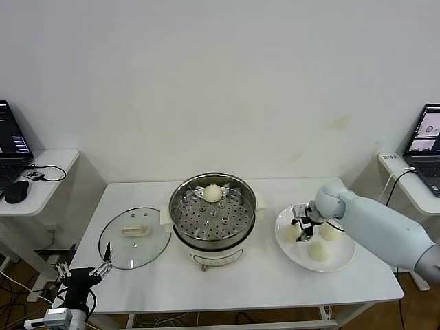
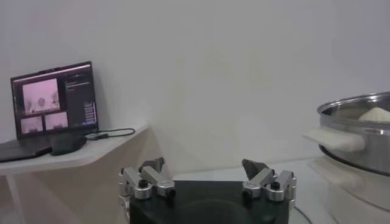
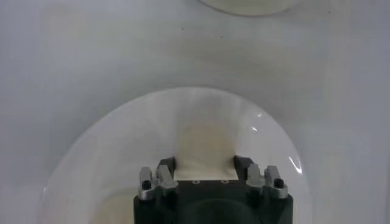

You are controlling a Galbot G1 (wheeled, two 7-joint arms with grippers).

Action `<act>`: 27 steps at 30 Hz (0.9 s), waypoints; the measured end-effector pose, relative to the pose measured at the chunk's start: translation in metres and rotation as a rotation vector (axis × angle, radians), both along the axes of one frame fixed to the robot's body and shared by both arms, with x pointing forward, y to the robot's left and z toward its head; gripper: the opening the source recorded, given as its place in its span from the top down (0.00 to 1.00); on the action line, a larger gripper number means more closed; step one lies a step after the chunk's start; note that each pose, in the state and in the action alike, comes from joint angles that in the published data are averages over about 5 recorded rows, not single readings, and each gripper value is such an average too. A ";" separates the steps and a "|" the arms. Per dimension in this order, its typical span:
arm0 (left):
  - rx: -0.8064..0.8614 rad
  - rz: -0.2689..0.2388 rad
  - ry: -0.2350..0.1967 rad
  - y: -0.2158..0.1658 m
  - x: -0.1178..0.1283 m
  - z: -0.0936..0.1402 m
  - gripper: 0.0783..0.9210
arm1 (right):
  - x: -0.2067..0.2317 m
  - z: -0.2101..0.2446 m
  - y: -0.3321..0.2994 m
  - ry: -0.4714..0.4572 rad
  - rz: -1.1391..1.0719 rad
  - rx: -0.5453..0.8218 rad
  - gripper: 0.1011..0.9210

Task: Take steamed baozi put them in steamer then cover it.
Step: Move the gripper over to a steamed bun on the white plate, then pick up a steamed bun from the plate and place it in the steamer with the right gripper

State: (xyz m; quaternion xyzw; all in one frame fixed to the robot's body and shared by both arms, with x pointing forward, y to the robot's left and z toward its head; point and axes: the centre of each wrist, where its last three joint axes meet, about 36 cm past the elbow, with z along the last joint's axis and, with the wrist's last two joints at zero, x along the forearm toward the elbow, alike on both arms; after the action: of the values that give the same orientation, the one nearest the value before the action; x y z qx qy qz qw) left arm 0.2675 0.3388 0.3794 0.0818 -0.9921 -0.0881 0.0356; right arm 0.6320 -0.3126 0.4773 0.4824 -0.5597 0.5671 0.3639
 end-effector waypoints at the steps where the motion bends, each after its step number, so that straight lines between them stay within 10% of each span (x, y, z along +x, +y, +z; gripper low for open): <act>1: 0.001 -0.001 0.000 0.000 0.000 0.000 0.12 | 0.000 0.007 -0.001 -0.006 -0.001 0.003 0.38; 27: 0.025 -0.025 -0.018 0.006 0.015 0.007 0.12 | -0.009 0.210 0.119 -0.146 0.077 0.245 0.36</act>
State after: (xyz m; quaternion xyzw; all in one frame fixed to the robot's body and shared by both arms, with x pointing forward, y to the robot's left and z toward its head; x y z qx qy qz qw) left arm 0.2827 0.3446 0.3864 0.0705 -0.9922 -0.1001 0.0245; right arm 0.6231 -0.1932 0.6870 0.5018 -0.6307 0.5416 0.2388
